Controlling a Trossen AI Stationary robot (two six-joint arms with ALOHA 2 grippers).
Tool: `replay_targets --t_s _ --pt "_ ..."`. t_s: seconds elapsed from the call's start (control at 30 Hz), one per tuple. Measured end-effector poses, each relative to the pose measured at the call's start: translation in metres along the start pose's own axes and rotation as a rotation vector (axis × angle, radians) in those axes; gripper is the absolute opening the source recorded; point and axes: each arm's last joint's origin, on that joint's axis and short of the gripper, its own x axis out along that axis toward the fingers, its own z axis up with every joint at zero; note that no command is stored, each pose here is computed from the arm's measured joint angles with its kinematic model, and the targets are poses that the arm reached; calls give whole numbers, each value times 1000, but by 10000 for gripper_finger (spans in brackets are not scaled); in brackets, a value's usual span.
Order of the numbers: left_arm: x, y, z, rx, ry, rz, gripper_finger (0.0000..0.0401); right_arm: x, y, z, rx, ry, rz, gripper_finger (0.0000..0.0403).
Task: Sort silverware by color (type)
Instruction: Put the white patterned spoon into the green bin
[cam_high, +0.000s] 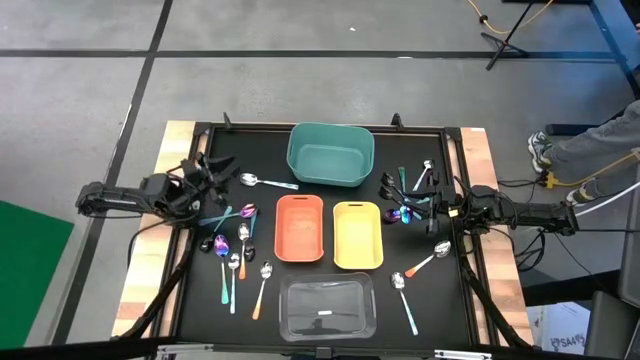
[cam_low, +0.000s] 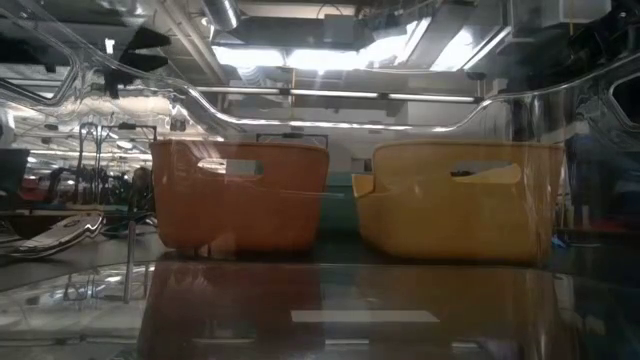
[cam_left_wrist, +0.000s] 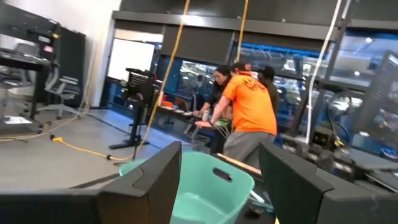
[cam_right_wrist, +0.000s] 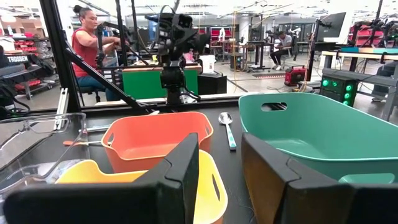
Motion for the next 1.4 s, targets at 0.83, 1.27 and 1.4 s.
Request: replay_targets --t_s 0.83,1.27,1.4 --pt "65 -17 42 229 334 2 208 0 0 -1 -1 7 1 112" --pt "79 -8 35 227 607 -110 208 0 0 -1 -1 15 5 112" --pt "83 -3 26 214 678 -112 208 0 0 -1 -1 16 5 112"
